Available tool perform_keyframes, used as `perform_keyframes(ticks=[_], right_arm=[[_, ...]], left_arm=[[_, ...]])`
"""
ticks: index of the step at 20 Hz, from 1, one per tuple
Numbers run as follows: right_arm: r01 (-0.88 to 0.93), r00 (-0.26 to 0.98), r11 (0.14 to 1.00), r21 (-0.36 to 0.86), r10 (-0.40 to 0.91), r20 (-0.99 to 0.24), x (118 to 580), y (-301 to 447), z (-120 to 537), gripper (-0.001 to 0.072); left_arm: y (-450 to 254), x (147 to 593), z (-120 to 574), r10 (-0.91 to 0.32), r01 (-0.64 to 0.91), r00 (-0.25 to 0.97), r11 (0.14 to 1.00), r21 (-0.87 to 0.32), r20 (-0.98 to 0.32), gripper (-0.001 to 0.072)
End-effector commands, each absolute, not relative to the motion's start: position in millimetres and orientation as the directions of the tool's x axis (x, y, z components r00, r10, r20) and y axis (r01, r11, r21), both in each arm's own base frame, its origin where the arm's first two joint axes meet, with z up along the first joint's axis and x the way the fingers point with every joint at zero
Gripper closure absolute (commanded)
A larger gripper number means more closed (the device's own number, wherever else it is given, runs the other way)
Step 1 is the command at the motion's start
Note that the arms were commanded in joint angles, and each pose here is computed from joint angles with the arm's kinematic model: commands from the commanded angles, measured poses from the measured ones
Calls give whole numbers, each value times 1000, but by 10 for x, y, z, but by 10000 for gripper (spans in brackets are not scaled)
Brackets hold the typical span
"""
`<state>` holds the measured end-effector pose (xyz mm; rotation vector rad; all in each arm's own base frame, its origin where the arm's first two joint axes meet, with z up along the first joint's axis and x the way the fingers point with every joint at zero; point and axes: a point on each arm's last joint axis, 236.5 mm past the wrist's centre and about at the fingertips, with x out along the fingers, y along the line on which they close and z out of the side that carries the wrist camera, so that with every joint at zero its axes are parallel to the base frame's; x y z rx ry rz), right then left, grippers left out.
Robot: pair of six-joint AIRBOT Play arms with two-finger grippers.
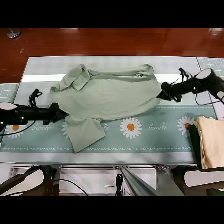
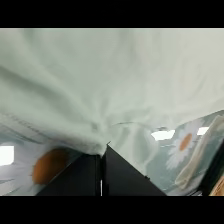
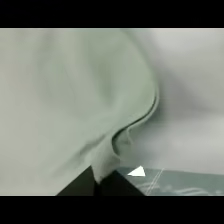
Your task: Fold the shirts.
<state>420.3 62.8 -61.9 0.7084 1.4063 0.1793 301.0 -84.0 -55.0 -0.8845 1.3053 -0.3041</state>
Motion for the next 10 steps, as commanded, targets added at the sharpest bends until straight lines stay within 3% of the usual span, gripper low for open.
perform_keyframes(ticks=[1, 3, 5, 7, 10], right_arm=[[98, 299, 814, 572, 524, -797, 4635, 700, 374, 689], [-110, 521, 838, 535, 507, -686, 4989, 762, 1675, 689], [-213, 738, 887, 410, 421, -527, 4993, 689, 2987, 689], [-258, 860, 908, 331, 372, -350, 4598, 649, 3936, 689], [-315, 909, 920, 232, 363, -205, 3703, 719, 4606, 689]], left_arm=[[-841, 3578, 399, -670, -82, 450, 628, -774, -591, 689], [-755, 4046, 1711, -629, 176, 649, 671, -720, -428, 689], [-654, 4134, 3067, -552, 357, 795, 761, -542, -252, 689], [-573, 3868, 4095, -461, 395, 878, 849, -351, -126, 690], [-490, 3228, 4812, -329, 317, 942, 936, -152, -66, 689]])
